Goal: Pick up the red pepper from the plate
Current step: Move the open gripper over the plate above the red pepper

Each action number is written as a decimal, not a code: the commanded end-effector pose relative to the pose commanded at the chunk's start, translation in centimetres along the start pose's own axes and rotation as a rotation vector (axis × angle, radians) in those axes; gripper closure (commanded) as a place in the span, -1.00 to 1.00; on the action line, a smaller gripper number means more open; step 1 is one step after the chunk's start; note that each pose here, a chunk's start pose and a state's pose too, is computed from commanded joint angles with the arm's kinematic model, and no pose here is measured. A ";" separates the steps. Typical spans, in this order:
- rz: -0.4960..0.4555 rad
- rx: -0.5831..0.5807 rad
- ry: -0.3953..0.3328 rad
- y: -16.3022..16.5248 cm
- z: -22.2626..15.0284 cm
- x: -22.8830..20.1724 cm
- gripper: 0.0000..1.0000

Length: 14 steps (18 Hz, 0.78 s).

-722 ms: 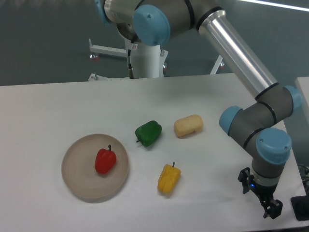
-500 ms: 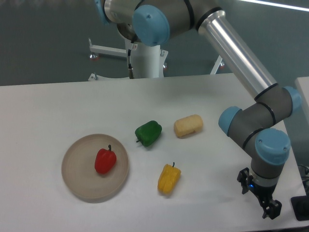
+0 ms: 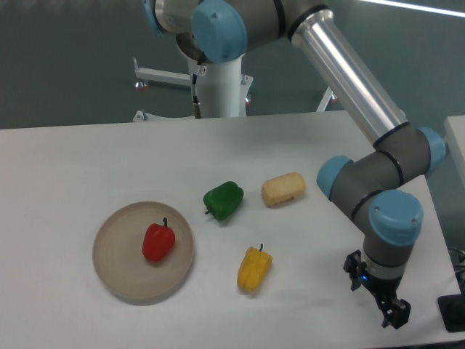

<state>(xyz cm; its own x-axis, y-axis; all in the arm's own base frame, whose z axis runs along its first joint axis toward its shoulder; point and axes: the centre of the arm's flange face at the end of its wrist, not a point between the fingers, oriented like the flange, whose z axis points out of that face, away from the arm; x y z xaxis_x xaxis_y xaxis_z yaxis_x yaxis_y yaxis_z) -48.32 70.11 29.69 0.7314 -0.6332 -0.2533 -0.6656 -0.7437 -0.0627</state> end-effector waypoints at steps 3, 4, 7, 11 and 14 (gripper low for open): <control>-0.128 0.023 0.037 -1.7 -3.0 3.5 -1.00; -0.181 0.045 0.053 -2.4 -4.7 5.3 -1.00; -0.300 0.054 0.087 -4.2 -8.1 9.9 -1.00; -0.458 0.105 0.146 -7.0 -11.0 16.0 -1.00; -0.554 0.114 0.194 -10.6 -11.2 19.4 -1.00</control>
<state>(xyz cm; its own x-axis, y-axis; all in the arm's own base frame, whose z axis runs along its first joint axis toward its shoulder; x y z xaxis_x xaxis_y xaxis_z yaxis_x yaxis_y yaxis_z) -25.42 63.24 36.27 0.9807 -0.1937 0.0273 -0.1816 -0.9533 -0.2413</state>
